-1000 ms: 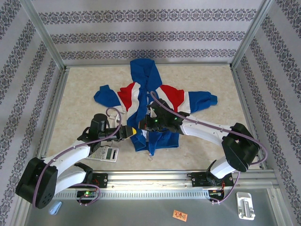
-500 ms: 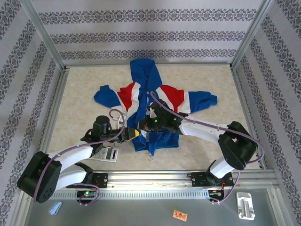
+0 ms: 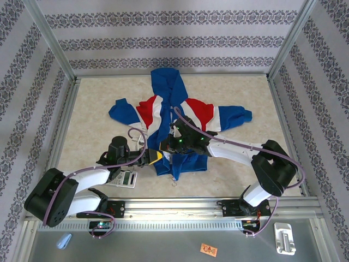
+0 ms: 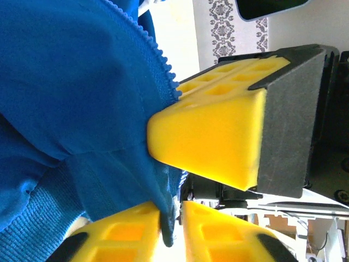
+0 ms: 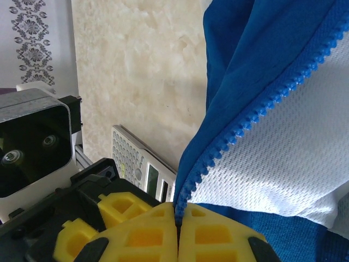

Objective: Zip up the jacket

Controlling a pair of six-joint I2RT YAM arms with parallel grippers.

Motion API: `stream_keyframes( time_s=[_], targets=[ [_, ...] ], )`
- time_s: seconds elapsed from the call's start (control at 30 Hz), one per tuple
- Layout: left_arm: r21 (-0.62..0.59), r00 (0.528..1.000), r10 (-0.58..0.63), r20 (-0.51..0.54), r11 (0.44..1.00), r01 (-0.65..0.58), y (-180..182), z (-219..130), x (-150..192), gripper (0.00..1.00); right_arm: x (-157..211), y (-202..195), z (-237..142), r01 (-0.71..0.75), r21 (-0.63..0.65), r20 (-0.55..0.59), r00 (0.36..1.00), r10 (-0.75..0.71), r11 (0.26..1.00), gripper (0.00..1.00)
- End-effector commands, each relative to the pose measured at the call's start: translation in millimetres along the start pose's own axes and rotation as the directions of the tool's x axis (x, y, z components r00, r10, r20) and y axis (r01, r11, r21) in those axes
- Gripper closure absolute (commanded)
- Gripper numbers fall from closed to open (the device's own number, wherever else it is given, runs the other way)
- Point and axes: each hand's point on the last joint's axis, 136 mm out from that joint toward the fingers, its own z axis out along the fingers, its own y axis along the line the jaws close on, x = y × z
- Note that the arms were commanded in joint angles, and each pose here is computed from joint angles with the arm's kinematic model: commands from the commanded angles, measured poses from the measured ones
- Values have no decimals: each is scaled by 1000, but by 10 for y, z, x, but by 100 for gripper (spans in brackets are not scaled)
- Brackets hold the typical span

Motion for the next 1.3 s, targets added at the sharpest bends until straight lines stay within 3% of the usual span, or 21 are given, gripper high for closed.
stream_keyframes(
  time_s=[0.0, 0.03, 0.1, 0.27, 0.4, 0.53, 0.87, 1.27],
  targets=[
    [61, 999, 39, -14, 997, -38, -117, 9, 37, 94, 55, 5, 26, -1, -11, -22, 1000, 1, 1000, 100],
    [61, 999, 39, -15, 997, -38, -116, 10, 38, 100, 55, 0, 23, 0, -10, -20, 1000, 0, 1000, 100],
    [63, 999, 40, -16, 997, -39, -120, 7, 44, 100, 46, 17, 2, 7, -13, -12, 1000, -7, 1000, 100],
    [45, 999, 43, -8, 998, -43, -100, -25, 63, 100, 31, -4, -152, 42, 14, 23, 999, -43, 999, 76],
    [-3, 999, 44, 10, 999, -44, -31, -70, 70, 100, 46, -104, -316, 55, 44, 41, 998, -57, 998, 64],
    [-46, 999, 39, 31, 998, -38, 30, -134, 53, 100, 124, -247, -464, 73, 84, 51, 996, -77, 994, 58],
    [-145, 997, 30, 70, 989, -19, 178, -221, -10, 100, 510, -892, -507, 95, 285, 24, 994, -107, 954, 57],
    [-189, 996, -4, 90, 982, 21, 310, -236, -23, 100, 753, -1046, -215, 146, 318, -26, 989, -145, 937, 66]
  ],
)
